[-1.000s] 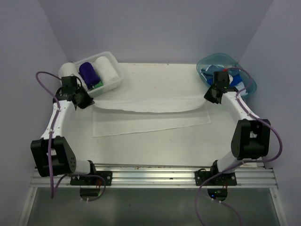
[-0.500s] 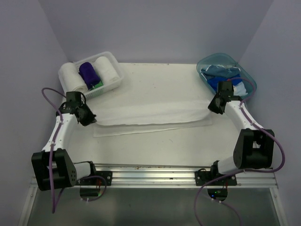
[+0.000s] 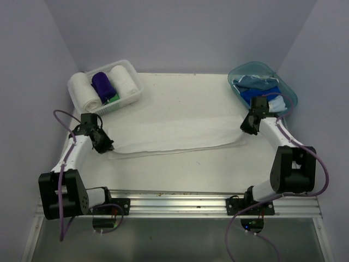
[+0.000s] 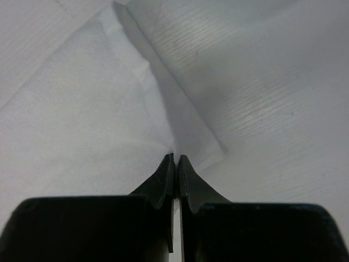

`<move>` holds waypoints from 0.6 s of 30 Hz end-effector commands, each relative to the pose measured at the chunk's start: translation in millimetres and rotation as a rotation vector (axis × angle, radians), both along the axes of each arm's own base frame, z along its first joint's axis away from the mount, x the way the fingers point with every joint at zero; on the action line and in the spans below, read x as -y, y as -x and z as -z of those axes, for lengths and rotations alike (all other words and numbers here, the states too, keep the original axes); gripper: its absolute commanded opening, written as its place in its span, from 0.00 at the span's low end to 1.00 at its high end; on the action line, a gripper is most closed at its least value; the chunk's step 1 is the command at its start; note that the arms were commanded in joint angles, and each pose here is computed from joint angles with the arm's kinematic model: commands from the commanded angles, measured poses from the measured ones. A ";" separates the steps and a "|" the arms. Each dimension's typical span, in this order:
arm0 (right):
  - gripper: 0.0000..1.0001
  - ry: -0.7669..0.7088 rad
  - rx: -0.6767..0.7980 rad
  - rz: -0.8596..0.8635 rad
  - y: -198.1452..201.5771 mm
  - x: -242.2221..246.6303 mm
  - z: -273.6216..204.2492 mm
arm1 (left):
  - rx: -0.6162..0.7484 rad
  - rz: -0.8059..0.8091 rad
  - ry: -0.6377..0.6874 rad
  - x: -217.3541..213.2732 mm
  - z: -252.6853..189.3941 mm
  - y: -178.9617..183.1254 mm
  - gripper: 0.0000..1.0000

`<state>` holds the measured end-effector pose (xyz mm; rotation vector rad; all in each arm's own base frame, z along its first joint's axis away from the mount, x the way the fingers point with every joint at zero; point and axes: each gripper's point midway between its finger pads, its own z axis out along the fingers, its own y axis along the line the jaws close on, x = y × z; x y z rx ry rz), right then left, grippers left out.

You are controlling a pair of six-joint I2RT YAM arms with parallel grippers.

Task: Roll the towels
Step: Fold the towel

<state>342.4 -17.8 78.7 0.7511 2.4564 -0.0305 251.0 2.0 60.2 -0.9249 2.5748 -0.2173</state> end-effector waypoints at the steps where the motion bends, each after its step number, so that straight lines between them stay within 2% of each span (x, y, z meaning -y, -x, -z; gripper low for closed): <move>1: 0.00 0.044 0.003 0.015 -4.3 10.1 6.3 | 0.030 -0.020 -0.004 -1.1 1.8 -8.3 0.00; 18: 0.00 0.040 -0.002 0.026 -11.5 11.6 12.7 | 0.017 -0.047 -0.010 -2.7 3.5 -2.5 0.00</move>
